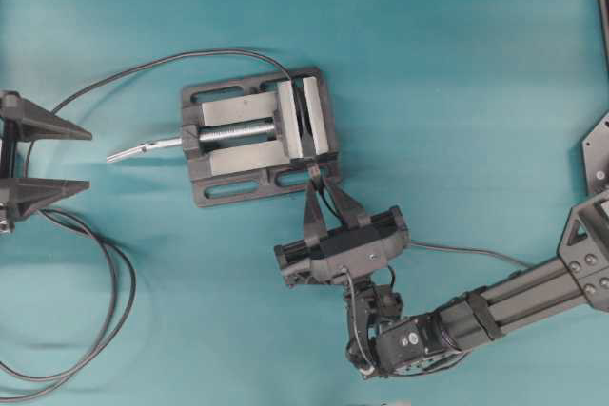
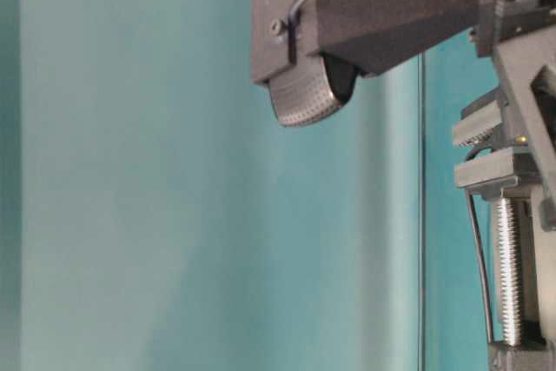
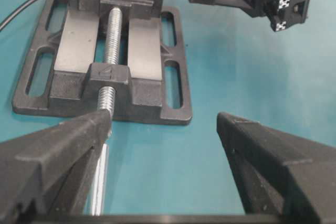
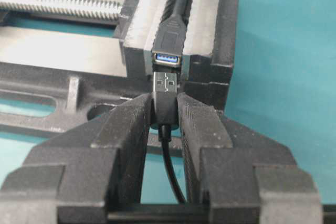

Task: Insert the USB cable into the fixed female connector.
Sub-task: 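Align the USB plug with the port and push it in with the right gripper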

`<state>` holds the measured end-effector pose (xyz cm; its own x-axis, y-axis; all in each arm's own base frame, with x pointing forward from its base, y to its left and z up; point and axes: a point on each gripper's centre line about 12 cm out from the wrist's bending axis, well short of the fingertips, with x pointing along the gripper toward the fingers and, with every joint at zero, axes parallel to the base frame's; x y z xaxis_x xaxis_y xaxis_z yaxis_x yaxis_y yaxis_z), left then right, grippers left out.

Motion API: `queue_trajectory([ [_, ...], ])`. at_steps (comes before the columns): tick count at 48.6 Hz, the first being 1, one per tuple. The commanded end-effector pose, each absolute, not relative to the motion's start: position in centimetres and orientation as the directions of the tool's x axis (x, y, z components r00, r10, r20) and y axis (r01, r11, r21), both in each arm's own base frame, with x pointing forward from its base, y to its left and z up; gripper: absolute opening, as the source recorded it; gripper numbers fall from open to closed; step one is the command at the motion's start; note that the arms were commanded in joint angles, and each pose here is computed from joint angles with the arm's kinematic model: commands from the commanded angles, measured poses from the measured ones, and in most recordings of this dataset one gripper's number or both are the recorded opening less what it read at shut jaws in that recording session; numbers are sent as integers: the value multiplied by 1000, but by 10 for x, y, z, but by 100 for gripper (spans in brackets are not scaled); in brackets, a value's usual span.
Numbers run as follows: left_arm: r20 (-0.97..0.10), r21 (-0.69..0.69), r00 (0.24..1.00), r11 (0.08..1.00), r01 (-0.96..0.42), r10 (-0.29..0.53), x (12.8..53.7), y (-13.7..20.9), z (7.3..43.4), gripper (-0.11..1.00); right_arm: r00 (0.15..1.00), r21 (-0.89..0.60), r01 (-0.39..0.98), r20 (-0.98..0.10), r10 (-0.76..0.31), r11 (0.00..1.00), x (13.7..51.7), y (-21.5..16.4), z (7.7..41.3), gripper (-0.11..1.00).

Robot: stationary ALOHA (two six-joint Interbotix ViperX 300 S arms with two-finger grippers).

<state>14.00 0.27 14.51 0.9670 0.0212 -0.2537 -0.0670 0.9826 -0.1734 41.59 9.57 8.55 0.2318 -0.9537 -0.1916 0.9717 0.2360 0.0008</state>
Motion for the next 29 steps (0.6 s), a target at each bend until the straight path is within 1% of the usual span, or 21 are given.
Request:
queue_trajectory([
  [1, -243, -167, 970, 984, -64, 22, 142, 3, 149, 100, 223, 37, 975, -196, -955, 220, 421, 93, 98, 21],
  [29, -243, -167, 970, 984, -64, 22, 142, 3, 149, 100, 226, 41, 974, -217, -950, 222, 426, 87, 94, 21],
])
